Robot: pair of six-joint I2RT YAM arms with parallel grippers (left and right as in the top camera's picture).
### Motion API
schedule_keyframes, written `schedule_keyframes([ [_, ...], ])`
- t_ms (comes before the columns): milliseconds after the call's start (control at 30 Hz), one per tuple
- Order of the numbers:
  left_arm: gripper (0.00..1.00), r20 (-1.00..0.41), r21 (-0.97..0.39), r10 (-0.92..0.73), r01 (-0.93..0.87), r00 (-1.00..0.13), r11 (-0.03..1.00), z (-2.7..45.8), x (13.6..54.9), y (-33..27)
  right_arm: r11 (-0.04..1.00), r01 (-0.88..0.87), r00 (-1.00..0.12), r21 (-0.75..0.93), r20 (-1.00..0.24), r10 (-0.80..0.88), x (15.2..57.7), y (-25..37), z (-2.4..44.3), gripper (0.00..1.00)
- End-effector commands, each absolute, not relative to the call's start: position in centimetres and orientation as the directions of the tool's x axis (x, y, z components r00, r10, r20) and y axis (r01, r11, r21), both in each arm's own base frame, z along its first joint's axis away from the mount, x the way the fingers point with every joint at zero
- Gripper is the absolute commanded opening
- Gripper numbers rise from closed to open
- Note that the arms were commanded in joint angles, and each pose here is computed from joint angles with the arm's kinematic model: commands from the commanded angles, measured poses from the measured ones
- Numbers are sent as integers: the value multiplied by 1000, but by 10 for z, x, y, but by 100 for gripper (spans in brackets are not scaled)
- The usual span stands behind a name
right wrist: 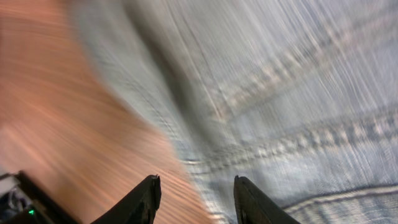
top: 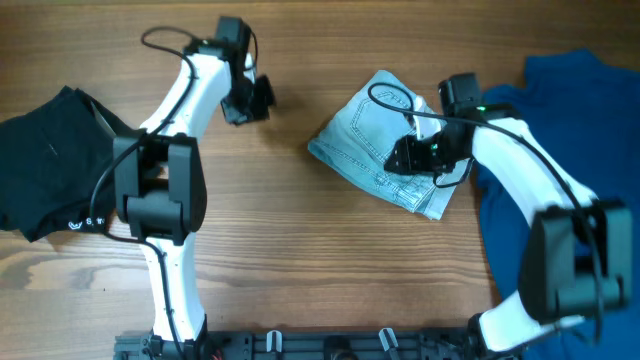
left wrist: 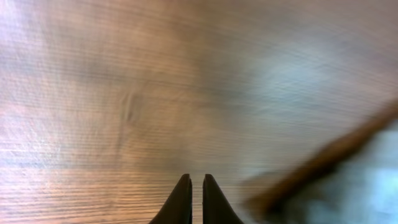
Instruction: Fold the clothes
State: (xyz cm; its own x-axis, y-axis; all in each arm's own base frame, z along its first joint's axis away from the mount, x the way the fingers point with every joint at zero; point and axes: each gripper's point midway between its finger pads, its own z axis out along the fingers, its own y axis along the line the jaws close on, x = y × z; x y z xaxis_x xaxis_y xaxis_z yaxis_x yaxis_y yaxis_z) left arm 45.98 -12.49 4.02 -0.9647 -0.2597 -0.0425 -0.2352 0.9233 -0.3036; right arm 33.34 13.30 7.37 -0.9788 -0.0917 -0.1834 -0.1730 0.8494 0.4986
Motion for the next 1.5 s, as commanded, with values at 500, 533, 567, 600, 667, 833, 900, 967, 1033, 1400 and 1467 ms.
schedule_keyframes([
  [500,4,-27,-245,-244,-230,-969,942,-10,396,-212,898,-1,-935,440,-319,156,372,50,104,70],
  [533,4,-60,-266,-275,-250,-960,931,-15,409,-202,898,-9,-936,439,-321,147,372,53,104,70],
  [567,4,-91,-256,-309,-277,-947,926,-16,420,-186,898,-11,-935,440,-323,147,372,54,104,70],
  [600,4,-130,-241,-348,-310,-929,920,-15,434,-166,898,-10,-935,441,-322,148,372,54,104,71],
  [667,4,-156,-310,-418,-357,-895,881,-6,462,-137,899,-49,-936,434,-334,110,371,60,103,70],
  [833,34,-133,-549,-340,-216,-931,808,61,486,-118,845,-236,-920,480,-391,-35,364,130,94,45],
  [900,48,-141,-574,-296,-166,-945,802,83,476,-119,813,-322,-890,485,-448,-85,369,156,99,45],
  [967,55,-133,-571,-256,-137,-957,809,100,460,-120,802,-370,-868,469,-483,-118,376,175,93,45],
  [1033,73,-34,-548,-255,-195,-966,814,107,430,-119,886,-203,-937,417,-346,-51,377,160,39,37],
  [1400,99,153,-489,-242,-286,-958,824,63,385,-137,893,221,-975,391,58,215,331,125,-6,28],
  [1467,100,152,-495,-260,-301,-954,815,37,379,-155,885,214,-976,414,65,206,330,129,-5,29],
])
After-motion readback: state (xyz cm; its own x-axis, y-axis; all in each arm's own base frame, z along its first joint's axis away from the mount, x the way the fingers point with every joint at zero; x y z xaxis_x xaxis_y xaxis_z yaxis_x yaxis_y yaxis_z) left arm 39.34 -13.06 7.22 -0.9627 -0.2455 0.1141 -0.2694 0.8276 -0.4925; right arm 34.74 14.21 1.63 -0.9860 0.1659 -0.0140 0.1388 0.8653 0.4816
